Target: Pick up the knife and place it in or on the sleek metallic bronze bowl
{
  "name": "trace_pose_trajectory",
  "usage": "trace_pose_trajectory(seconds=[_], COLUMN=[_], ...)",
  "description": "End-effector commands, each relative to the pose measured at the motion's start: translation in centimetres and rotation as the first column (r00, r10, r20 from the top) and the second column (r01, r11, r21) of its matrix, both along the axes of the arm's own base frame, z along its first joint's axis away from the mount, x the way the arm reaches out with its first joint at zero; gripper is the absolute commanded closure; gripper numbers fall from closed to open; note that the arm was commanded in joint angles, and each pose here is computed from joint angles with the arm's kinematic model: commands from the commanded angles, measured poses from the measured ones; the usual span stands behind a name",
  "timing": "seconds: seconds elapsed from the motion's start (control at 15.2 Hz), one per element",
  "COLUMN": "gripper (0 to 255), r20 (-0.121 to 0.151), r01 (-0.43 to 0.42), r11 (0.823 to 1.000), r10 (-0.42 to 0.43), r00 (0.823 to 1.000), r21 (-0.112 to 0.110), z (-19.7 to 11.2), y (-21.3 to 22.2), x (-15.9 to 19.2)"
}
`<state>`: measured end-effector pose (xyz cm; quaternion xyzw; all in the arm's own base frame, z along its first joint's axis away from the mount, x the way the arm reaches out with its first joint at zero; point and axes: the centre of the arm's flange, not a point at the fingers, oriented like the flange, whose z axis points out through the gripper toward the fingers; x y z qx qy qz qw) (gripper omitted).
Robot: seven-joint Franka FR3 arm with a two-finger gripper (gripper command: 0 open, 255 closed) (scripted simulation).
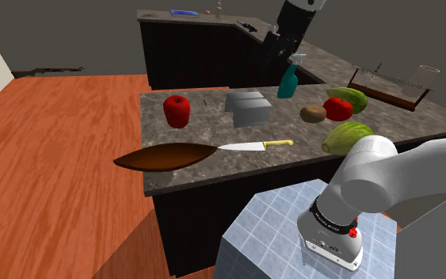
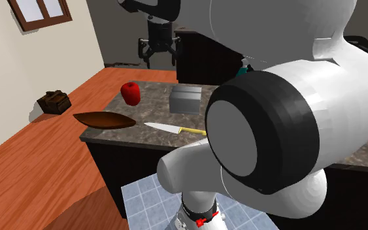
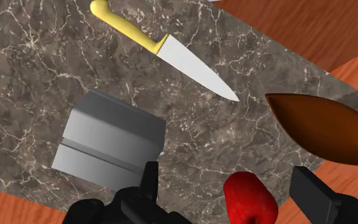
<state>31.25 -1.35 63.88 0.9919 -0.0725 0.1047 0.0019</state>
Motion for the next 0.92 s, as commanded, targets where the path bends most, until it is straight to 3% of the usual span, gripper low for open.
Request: trace_pose_trajectory(seconds=[0.0,0.2,0.4,0.59,0.86], gripper=[0,0,0,0,0], r20=[0.0,-0.027,-0.058,-0.094,-0.146], r01=[0.0,-0.14,-0.278,-0.411,-0.576], r11=[1.0,0.989,0.958,0.906,0.808], r10=[0.0,0.139,0.275,0.403,0.559], r00=[1.0,0.99,0.96,0.91,0.816], r21=[0.0,-0.037,-0.07,-0.098,-0.127], z=[0.0,-3.8,-7.6,-11.4,-16.4], y=[0.0,0.0,-0.3,-0.8,-1.8], x=[0.0,-0.4,-0.9,-1.4,-2.1])
